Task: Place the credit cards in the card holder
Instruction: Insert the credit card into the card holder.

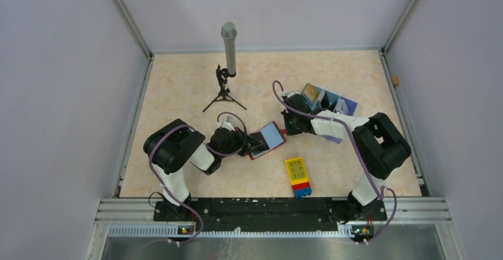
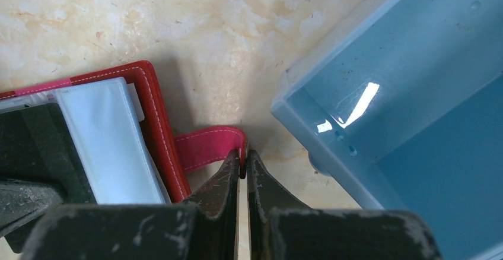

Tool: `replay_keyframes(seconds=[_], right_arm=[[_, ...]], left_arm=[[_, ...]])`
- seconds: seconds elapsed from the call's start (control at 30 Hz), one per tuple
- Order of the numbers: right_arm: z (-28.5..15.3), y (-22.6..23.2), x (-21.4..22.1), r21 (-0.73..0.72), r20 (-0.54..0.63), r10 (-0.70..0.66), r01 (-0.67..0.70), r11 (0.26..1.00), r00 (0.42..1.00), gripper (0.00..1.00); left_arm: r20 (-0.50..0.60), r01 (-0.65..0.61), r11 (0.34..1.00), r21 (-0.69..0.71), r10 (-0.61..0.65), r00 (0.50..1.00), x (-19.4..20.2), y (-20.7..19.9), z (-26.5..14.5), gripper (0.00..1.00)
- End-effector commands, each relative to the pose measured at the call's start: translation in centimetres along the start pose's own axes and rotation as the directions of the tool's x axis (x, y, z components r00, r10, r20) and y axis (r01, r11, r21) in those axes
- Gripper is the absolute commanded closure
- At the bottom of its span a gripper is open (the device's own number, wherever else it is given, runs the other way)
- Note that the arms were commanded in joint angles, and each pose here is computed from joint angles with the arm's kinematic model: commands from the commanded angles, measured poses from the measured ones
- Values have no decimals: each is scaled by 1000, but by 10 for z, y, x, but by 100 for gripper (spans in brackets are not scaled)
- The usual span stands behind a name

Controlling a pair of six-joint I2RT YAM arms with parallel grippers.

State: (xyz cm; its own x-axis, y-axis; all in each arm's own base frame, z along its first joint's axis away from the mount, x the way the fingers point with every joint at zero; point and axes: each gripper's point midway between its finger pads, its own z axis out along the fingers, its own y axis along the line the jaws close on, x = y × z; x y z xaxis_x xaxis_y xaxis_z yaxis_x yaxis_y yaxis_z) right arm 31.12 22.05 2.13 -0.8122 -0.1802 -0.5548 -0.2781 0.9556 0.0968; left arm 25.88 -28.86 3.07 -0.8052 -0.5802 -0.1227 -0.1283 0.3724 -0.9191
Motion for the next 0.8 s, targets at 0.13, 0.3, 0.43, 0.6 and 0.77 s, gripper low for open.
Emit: replay_keyframes(seconds=[0.13,0.3,0.43,0.6,0.77], right_arm=[[8,-3,16,46,-61,-20,23,999,998,100],[8,-3,16,49,-62,-22,26,998,998,100],[7,-2,15,49,-59,-24,26,998,998,100],[7,-2,14,50,-60,-26,29,998,998,100],[8,-2,14,51,-62,-28,31,998,998,100]], left_arm=[[26,-35,996,87,32,999,-5,-23,1,100],[28,-38,996,76,36,999,-5,-25,-2,100],[35,-39,997,69,36,999,-6,-25,-5,100],[45,-51,998,43,49,998,-7,-23,-6,100],[31,-43,999,15,43,999,-4,-18,-4,100]])
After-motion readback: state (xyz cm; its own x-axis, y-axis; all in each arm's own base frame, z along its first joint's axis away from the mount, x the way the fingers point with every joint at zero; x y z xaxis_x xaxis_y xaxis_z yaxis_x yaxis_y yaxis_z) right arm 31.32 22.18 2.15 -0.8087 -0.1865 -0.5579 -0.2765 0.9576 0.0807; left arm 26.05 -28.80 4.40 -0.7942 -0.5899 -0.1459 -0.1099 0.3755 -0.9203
